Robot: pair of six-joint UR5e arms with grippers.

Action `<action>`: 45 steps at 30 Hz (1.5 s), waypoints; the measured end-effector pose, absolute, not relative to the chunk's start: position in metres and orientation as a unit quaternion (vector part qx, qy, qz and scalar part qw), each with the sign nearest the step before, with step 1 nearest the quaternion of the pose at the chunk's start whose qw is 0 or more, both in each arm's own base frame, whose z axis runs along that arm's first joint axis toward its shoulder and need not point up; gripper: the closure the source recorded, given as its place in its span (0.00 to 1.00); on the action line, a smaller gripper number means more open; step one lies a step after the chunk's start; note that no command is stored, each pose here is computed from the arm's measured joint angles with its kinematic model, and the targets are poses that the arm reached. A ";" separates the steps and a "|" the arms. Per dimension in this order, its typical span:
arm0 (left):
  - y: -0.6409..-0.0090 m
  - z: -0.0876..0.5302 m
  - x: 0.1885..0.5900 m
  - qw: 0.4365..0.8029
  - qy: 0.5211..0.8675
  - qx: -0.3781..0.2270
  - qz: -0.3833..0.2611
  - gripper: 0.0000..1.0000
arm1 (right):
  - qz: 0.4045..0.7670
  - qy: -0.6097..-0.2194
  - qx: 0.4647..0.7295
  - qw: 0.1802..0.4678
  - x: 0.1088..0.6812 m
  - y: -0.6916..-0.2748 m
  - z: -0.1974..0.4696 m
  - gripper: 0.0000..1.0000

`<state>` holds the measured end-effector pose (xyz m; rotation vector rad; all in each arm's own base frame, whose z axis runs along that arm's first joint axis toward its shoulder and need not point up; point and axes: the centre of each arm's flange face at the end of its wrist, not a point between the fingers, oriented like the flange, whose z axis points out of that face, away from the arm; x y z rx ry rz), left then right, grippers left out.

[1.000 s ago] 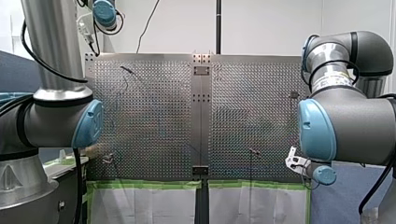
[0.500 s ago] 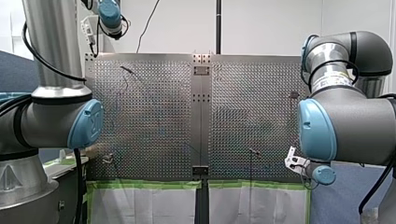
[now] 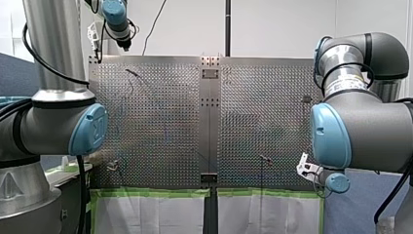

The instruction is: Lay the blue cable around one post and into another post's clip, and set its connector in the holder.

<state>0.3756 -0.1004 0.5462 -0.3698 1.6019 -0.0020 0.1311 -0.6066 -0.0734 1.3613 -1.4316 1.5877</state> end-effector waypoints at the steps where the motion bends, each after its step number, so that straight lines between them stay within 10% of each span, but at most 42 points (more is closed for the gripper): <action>1: -0.101 0.545 0.374 0.676 0.718 -0.166 -0.001 0.02 | 0.598 -0.539 0.513 0.299 0.131 -0.607 -0.073 1.00; 45: -0.089 0.521 0.322 0.525 0.817 -0.223 0.080 0.02 | 0.599 -0.537 0.514 0.297 0.136 -0.605 -0.074 1.00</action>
